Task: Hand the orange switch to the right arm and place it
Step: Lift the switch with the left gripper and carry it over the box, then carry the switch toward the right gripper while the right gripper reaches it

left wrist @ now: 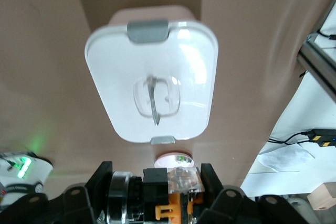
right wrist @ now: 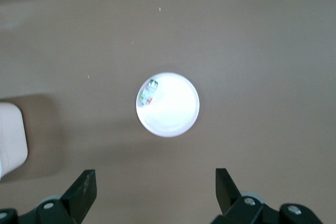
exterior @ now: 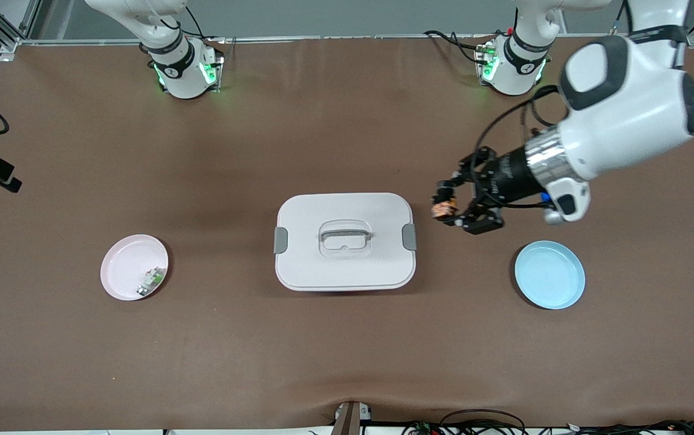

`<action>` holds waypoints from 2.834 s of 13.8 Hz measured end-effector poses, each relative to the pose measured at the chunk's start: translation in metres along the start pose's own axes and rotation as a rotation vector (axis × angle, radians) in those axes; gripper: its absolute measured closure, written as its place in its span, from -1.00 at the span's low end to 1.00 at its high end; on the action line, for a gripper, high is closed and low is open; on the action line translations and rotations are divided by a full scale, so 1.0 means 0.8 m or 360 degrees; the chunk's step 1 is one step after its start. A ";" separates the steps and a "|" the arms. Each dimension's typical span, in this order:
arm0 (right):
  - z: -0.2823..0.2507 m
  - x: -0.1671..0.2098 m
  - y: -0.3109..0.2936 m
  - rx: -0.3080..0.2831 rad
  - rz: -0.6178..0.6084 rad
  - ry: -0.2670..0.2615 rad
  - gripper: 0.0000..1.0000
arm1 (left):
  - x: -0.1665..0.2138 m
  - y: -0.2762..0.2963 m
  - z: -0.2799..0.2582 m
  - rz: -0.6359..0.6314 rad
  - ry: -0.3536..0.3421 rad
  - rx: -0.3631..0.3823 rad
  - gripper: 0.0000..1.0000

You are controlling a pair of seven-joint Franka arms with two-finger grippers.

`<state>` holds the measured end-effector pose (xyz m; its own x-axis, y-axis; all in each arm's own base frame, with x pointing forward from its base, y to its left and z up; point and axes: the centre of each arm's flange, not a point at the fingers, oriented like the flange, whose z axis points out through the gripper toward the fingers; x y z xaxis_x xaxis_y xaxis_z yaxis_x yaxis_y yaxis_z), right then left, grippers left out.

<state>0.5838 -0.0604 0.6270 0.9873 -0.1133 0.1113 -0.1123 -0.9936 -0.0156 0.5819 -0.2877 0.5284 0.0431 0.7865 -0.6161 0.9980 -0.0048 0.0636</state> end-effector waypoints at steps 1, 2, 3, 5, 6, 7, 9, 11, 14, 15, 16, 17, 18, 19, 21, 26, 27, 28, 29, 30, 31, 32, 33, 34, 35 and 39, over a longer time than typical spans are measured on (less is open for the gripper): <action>0.008 0.006 -0.004 0.0005 -0.0012 0.0007 -1.00 | -0.021 -0.009 0.022 -0.0046 0.0016 -0.0012 -0.45; 0.017 0.010 -0.014 0.0012 -0.0037 0.0002 -1.00 | -0.042 -0.018 0.044 -0.0084 0.0044 -0.0024 -0.45; 0.026 0.013 -0.030 0.0019 -0.0070 -0.0015 -1.00 | -0.063 -0.029 0.066 -0.0118 0.0068 -0.0032 -0.45; 0.038 0.012 -0.069 0.0067 -0.0138 -0.0058 -1.00 | -0.103 -0.049 0.110 -0.0170 0.0112 -0.0019 -0.45; 0.040 0.008 -0.087 0.0150 -0.0151 -0.0092 -1.00 | -0.120 -0.057 0.131 -0.0189 0.0139 -0.0006 -0.45; 0.041 0.002 -0.103 0.0276 -0.0149 -0.0142 -1.00 | -0.134 -0.065 0.153 -0.0210 0.0164 0.0004 -0.45; 0.044 -0.010 -0.127 0.0549 -0.0133 -0.0265 -1.00 | -0.161 -0.078 0.193 -0.0243 0.0192 0.0017 -0.45; 0.045 -0.018 -0.147 0.0780 -0.0112 -0.0328 -1.00 | -0.185 -0.092 0.225 -0.0251 0.0191 0.0021 -0.45; 0.081 -0.035 -0.166 0.1081 -0.0080 -0.0463 -1.00 | -0.219 -0.122 0.255 -0.0157 0.0186 0.0014 -0.45; 0.103 -0.042 -0.170 0.1194 -0.0083 -0.0489 -1.00 | -0.230 -0.132 0.257 -0.0131 0.0177 0.0018 -0.45; 0.126 -0.050 -0.172 0.1279 -0.0077 -0.0490 -1.00 | -0.240 -0.137 0.255 -0.0114 0.0164 0.0017 -0.45; 0.149 -0.059 -0.175 0.1333 -0.0065 -0.0492 -1.00 | -0.249 -0.140 0.249 -0.0100 0.0147 0.0011 -0.45; 0.167 -0.069 -0.183 0.1353 -0.0052 -0.0497 -1.00 | -0.257 -0.142 0.240 -0.0088 0.0130 0.0000 -0.45; 0.181 -0.078 -0.195 0.1354 -0.0042 -0.0496 -1.00 | -0.263 -0.143 0.230 -0.0080 0.0115 -0.0014 -0.45; 0.191 -0.091 -0.222 0.1371 -0.0014 -0.0504 -1.00 | -0.272 -0.144 0.215 -0.0067 0.0094 -0.0034 -0.45; 0.129 -0.115 -0.255 0.1407 0.0058 -0.0484 -1.00 | -0.273 -0.145 0.211 -0.0065 0.0090 -0.0038 -0.45; 0.119 -0.121 -0.260 0.1412 0.0058 -0.0461 -1.00 | -0.273 -0.145 0.212 -0.0064 0.0092 -0.0036 -0.45; 0.113 -0.129 -0.267 0.1409 0.0057 -0.0434 -1.00 | -0.274 -0.147 0.214 -0.0062 0.0093 -0.0033 -0.45; 0.112 -0.137 -0.277 0.1403 0.0054 -0.0411 -1.00 | -0.275 -0.149 0.215 -0.0058 0.0093 -0.0030 -0.45; 0.114 -0.145 -0.290 0.1394 0.0055 -0.0393 -1.00 | -0.277 -0.151 0.216 -0.0054 0.0092 -0.0027 -0.45; 0.116 -0.151 -0.305 0.1384 0.0063 -0.0380 -1.00 | -0.277 -0.152 0.216 -0.0052 0.0092 -0.0025 -0.45; 0.118 -0.157 -0.320 0.1374 0.0071 -0.0368 -1.00 | -0.278 -0.152 0.216 -0.0051 0.0093 -0.0026 -0.45; 0.118 -0.162 -0.333 0.1369 0.0073 -0.0359 -1.00 | -0.277 -0.152 0.216 -0.0051 0.0094 -0.0027 -0.45; 0.118 -0.166 -0.342 0.1366 0.0069 -0.0355 -1.00 | -0.277 -0.152 0.216 -0.0051 0.0094 -0.0027 -0.45; 0.118 -0.167 -0.345 0.1365 0.0066 -0.0354 -1.00 | -0.277 -0.151 0.216 -0.0051 0.0095 -0.0028 -0.45; 0.127 -0.175 -0.357 0.1350 0.0073 -0.0327 -1.00 | -0.277 -0.151 0.216 -0.0051 0.0095 -0.0028 -0.45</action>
<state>0.4893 0.2394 0.5151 0.9938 -0.0690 -0.0877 -0.1115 -0.6414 -0.7591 0.4597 -0.5681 0.5215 0.0075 0.8214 -0.5703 0.9978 0.0318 0.0588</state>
